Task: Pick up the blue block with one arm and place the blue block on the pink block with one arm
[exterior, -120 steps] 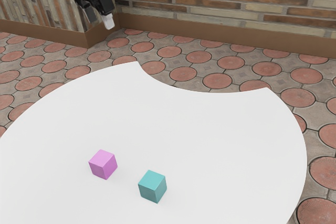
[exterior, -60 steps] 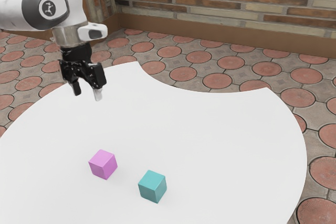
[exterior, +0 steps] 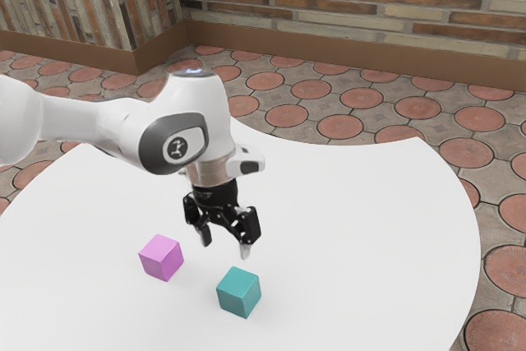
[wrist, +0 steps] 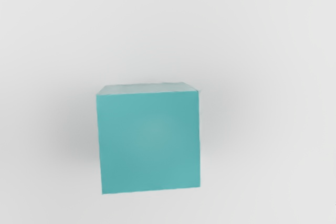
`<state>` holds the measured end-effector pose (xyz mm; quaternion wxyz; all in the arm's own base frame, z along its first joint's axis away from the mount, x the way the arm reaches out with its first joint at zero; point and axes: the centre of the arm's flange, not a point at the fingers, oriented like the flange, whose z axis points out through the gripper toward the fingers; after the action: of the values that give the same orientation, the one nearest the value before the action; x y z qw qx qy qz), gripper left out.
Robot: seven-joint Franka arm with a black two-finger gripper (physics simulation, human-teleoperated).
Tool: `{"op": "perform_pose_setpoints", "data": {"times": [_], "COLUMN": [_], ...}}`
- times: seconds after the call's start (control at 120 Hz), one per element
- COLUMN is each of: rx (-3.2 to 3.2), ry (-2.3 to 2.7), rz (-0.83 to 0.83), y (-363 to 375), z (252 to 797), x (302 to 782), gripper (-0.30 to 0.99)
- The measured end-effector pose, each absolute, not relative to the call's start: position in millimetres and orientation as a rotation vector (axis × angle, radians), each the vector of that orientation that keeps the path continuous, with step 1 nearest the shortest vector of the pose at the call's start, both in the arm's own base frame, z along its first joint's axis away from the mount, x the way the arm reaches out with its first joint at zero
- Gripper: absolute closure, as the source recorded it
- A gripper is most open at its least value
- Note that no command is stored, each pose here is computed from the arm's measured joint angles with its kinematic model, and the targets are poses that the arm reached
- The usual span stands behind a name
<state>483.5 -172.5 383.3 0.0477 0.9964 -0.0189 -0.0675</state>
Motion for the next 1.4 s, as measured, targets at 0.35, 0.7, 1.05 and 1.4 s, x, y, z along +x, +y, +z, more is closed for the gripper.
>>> {"op": "perform_pose_setpoints", "data": {"times": [0.35, 0.7, 1.05, 1.4], "rx": [3.056, 3.045, 3.036, 3.035], "ry": [-0.074, 0.016, -0.107, -0.163], "rz": [-0.334, -0.339, -0.29, -0.304], "y": [-205.4, -183.9, -191.8, -187.2], "z": [332.2, 300.6, 280.9, 262.9], "x": [459.3, 478.1, 482.9, 486.7], "gripper": [0.04, 0.04, 0.03, 0.08]}}
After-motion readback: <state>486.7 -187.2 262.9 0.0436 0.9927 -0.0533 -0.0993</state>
